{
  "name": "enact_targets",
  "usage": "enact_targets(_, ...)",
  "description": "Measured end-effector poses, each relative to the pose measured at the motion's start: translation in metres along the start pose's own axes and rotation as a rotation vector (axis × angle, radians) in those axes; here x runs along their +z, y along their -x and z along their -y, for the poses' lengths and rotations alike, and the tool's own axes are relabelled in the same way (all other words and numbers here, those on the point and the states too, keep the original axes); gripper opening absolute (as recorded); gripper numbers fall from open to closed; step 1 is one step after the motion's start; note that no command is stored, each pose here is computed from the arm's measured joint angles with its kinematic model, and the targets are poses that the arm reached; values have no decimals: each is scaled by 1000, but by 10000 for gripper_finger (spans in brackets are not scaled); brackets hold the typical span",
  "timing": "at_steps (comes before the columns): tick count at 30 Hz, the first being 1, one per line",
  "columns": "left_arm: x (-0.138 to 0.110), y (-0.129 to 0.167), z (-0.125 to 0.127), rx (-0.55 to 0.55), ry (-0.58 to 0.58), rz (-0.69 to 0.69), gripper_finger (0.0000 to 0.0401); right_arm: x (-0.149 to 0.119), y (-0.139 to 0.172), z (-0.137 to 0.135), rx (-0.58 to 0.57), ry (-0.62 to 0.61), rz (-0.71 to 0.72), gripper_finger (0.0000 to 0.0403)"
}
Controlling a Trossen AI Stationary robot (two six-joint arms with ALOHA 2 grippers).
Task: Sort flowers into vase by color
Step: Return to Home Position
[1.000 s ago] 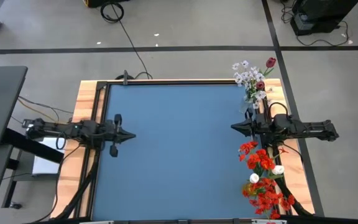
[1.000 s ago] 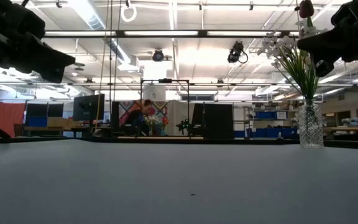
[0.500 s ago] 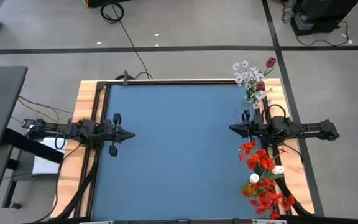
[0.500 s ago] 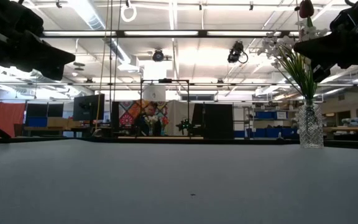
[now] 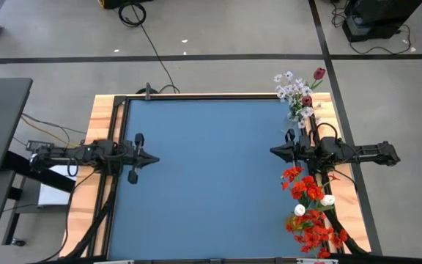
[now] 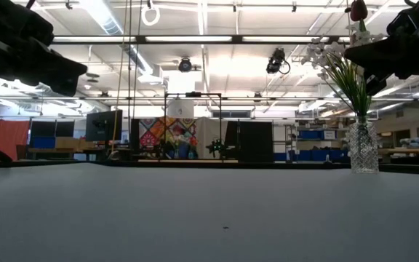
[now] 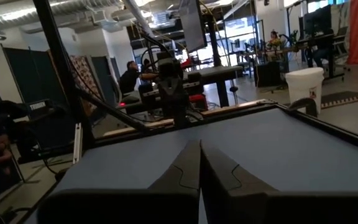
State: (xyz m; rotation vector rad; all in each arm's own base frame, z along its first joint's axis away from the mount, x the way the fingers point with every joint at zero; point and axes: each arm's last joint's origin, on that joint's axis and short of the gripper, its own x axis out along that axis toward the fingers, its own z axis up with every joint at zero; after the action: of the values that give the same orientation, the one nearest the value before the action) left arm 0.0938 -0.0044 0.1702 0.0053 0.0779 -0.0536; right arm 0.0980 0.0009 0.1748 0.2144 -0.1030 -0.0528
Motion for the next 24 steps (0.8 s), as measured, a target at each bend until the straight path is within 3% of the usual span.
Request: enact_targets(24, 0, 0, 0, -22, -7, 5, 9, 0, 0, 0, 1, 1, -1, 16)
